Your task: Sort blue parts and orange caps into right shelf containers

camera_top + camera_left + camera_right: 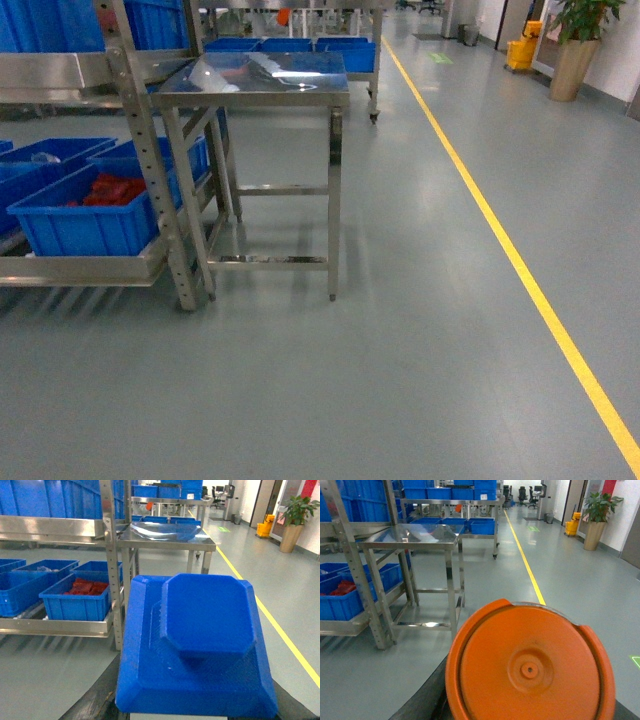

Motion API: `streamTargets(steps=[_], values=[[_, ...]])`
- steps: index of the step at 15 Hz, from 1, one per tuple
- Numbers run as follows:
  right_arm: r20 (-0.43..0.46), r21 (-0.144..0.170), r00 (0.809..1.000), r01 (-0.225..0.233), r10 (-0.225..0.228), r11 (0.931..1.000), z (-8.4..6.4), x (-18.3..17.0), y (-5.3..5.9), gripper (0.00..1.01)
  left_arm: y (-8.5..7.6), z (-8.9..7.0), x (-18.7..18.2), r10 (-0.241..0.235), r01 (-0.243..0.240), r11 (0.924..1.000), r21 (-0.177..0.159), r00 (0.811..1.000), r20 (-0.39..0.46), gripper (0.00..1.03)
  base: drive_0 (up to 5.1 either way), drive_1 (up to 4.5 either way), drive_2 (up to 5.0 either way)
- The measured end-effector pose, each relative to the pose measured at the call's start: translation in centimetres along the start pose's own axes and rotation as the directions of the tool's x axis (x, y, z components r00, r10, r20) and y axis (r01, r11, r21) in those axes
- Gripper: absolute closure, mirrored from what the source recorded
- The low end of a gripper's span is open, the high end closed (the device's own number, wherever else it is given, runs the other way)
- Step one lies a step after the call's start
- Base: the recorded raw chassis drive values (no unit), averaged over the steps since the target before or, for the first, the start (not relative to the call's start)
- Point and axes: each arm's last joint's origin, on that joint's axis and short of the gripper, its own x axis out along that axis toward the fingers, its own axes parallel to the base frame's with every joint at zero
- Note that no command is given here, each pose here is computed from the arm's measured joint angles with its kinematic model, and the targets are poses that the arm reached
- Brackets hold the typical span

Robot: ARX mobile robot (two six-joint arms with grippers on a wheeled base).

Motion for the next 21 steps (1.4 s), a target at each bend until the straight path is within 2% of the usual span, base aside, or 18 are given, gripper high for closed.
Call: streamTargets(steps=[21], values=[[0.001, 0.000, 1.000, 0.000, 0.000, 1.0000, 0.01, 0.00, 0.00, 0.56, 0.00, -0.01, 0.00, 0.001, -0.001, 1.0000, 0.000, 1.000, -0.001, 0.59, 0.0, 4.31, -4.3]])
